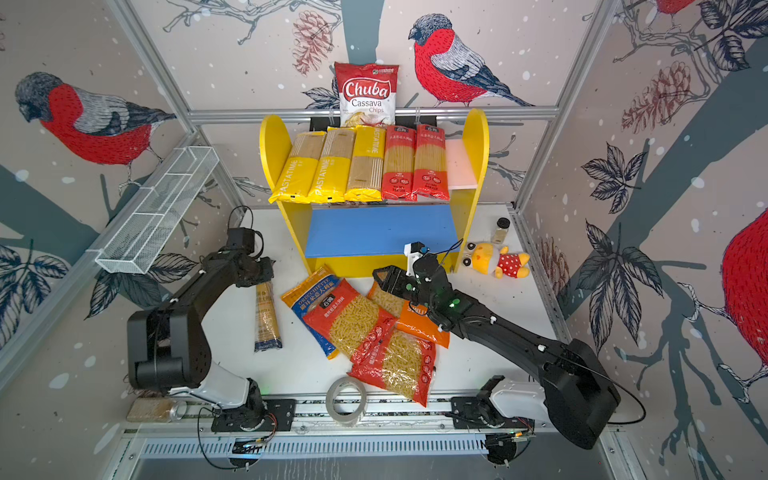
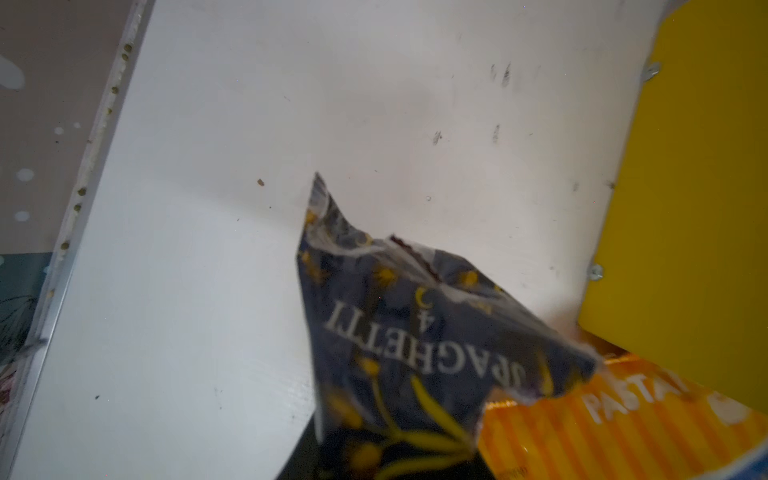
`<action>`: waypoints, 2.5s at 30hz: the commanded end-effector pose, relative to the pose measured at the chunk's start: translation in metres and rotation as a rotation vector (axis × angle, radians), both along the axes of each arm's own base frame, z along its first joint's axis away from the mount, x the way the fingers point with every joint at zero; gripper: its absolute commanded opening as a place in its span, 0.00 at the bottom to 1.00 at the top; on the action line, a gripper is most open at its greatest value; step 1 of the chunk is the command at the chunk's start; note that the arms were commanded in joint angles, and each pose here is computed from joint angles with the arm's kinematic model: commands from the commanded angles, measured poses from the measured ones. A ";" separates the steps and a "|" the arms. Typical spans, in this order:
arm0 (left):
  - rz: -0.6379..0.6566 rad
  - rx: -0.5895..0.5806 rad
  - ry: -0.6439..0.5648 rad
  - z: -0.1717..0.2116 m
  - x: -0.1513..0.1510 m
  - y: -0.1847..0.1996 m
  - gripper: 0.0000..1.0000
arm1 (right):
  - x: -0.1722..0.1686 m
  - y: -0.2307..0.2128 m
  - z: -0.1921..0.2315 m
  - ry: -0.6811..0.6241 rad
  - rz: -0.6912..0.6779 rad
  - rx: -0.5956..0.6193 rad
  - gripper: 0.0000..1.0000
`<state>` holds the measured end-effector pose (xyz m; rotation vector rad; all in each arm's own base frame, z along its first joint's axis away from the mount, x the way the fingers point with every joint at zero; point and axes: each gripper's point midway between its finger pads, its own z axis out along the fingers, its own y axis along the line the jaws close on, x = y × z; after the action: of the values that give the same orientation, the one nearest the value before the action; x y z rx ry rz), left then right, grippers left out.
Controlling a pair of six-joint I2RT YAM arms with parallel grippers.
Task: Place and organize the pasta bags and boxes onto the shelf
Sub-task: 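Bring the package toward the right gripper and grasp its lower part with the right gripper, then raise the package upright with both grippers in front of the shelf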
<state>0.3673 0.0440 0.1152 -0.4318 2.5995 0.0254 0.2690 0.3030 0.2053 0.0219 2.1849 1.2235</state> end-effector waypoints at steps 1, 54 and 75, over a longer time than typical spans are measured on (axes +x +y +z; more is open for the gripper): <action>-0.003 -0.038 -0.084 0.031 -0.003 -0.008 0.20 | -0.007 0.010 0.006 -0.068 0.044 -0.017 0.66; -0.311 -0.504 -0.560 0.218 -0.073 -0.214 0.18 | -0.088 0.150 0.008 -0.403 0.404 -0.142 0.34; -0.419 -0.505 -0.638 0.251 -0.076 -0.223 0.63 | -0.090 0.129 0.028 -0.462 0.413 -0.057 0.09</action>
<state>0.2885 -0.1747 0.3317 -0.0839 2.1081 -0.7487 0.1781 0.4294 0.2115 -0.7195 1.9353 1.1764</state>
